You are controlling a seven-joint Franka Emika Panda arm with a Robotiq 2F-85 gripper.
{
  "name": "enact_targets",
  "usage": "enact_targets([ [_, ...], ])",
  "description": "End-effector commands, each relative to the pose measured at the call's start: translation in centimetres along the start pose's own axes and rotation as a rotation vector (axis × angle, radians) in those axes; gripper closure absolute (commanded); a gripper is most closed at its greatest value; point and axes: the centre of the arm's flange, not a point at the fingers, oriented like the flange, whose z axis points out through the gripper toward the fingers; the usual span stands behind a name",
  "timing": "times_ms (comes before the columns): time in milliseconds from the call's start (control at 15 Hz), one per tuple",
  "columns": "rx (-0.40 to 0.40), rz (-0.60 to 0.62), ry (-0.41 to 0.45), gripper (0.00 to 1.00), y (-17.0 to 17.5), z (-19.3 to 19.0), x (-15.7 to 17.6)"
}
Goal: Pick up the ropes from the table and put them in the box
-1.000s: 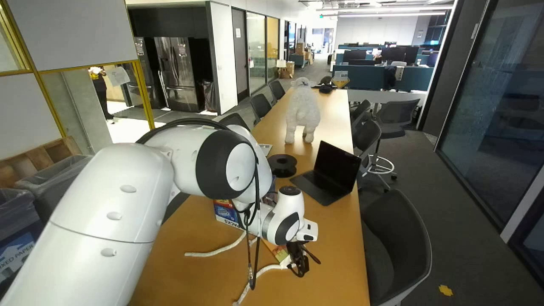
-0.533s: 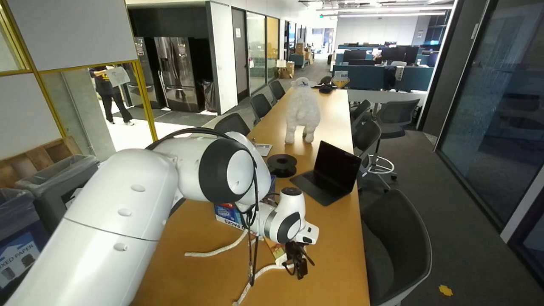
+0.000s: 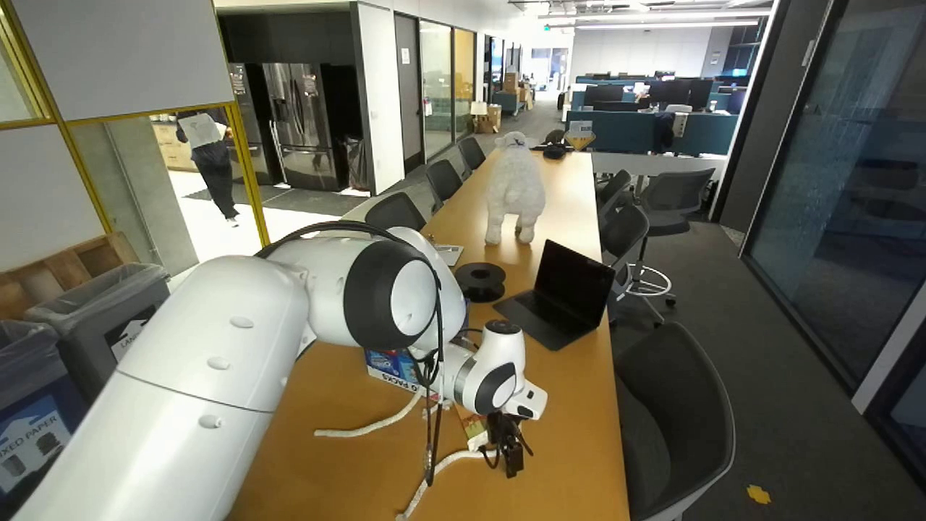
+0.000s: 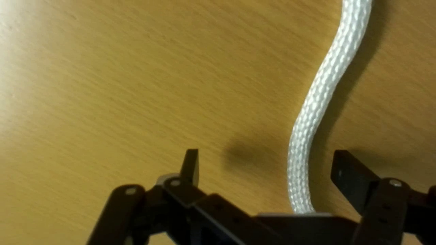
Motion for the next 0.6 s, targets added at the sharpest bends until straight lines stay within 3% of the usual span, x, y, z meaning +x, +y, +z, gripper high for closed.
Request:
enact_targets([
  [0,0.046,0.046,-0.038,0.0,0.09,-0.11,1.12],
  [400,0.074,0.081,-0.067,0.0,0.52,0.26,1.47],
  [467,0.073,0.084,-0.066,0.25,0.52,0.28,1.45],
  [533,0.073,0.082,-0.064,0.28,0.53,0.25,1.44],
])
